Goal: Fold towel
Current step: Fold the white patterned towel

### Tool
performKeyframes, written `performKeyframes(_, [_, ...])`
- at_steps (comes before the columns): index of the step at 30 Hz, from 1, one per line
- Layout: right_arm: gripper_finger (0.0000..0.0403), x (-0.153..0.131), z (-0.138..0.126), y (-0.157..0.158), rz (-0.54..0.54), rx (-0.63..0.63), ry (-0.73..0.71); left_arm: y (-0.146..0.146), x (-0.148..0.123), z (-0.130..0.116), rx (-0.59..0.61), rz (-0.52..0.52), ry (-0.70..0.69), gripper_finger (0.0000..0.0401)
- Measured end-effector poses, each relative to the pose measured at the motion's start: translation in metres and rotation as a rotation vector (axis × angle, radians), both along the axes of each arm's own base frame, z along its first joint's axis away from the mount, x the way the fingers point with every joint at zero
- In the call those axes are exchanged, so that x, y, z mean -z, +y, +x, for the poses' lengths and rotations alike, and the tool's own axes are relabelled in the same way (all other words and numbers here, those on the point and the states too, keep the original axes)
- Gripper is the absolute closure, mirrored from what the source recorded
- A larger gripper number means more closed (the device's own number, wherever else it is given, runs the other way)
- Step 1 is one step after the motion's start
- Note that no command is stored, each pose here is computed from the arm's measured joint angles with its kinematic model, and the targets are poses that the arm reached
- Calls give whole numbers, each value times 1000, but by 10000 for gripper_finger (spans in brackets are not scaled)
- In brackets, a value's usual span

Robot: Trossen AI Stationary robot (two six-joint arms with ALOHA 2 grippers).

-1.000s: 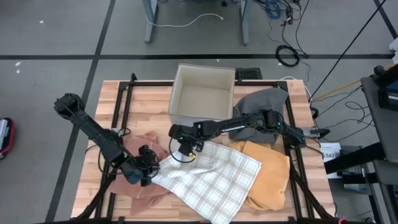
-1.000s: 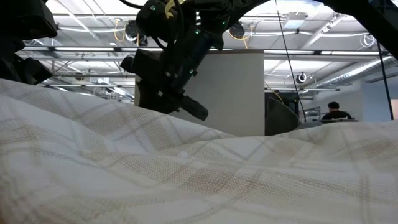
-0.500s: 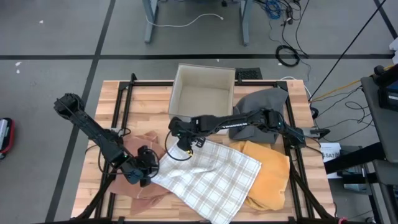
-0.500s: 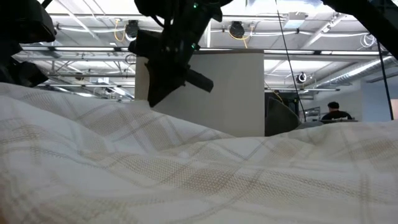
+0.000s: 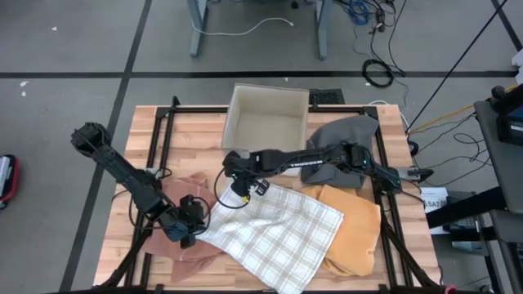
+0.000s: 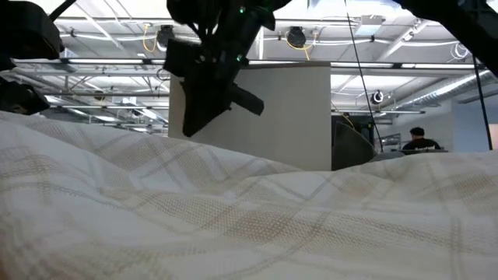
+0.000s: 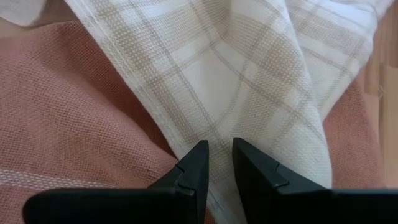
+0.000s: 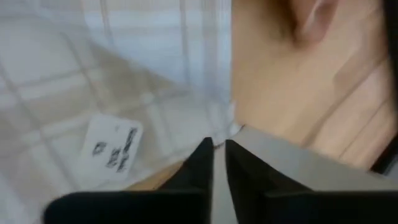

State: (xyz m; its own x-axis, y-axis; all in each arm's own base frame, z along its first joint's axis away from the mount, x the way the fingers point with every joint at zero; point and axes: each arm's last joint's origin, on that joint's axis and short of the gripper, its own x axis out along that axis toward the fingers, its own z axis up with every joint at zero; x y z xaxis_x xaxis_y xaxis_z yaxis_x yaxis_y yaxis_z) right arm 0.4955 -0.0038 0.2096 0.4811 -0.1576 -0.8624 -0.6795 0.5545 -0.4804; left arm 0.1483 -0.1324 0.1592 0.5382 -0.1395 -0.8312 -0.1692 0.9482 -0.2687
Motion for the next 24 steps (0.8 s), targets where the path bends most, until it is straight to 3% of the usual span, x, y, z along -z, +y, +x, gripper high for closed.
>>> performKeyframes(7, [265,-3,-20,19,101,253,125,0,0,0,5,-1,2,323])
performKeyframes(11, [227,2,-38,38,132,411,268,0,0,0,8,1,3,323])
performKeyframes(16, [219,13,-53,65,129,487,359,0,0,0,12,4,2,323])
performKeyframes(24, [233,13,-61,97,164,613,338,0,0,0,14,7,1,323])
